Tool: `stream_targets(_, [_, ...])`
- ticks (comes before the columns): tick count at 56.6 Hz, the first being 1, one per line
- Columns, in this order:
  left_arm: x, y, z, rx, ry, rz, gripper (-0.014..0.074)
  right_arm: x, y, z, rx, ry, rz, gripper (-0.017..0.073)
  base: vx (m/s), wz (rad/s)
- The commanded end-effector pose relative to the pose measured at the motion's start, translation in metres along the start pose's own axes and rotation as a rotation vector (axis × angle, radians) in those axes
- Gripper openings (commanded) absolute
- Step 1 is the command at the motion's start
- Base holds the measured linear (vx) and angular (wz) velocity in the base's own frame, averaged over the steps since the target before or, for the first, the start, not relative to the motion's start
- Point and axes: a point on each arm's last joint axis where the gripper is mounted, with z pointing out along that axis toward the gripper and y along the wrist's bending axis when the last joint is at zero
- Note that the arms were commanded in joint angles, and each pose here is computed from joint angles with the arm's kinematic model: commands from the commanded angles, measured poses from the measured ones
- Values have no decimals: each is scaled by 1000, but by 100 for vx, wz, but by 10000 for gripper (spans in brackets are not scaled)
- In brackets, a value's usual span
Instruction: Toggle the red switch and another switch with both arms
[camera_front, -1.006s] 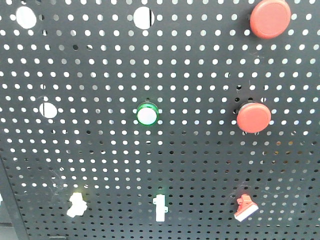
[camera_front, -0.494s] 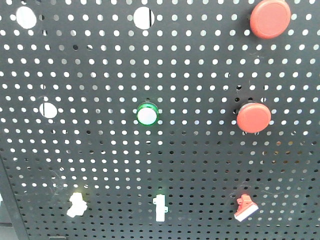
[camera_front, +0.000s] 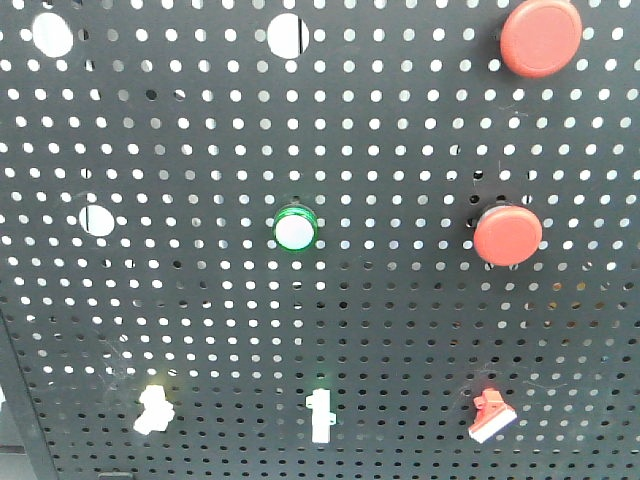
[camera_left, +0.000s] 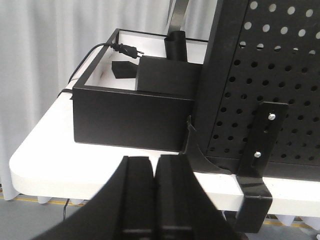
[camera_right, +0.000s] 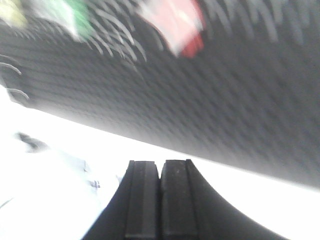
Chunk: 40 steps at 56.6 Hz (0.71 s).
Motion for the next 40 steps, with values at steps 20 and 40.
stream_targets(20, [-1,0,0,9,-76,-19,3,22,-21,-18,284,-359,-35,-6,0,0])
stream_targets(40, [-1,0,0,9,-76,-19,3,22,-22,-17,284,-353,-34,-6,0,0])
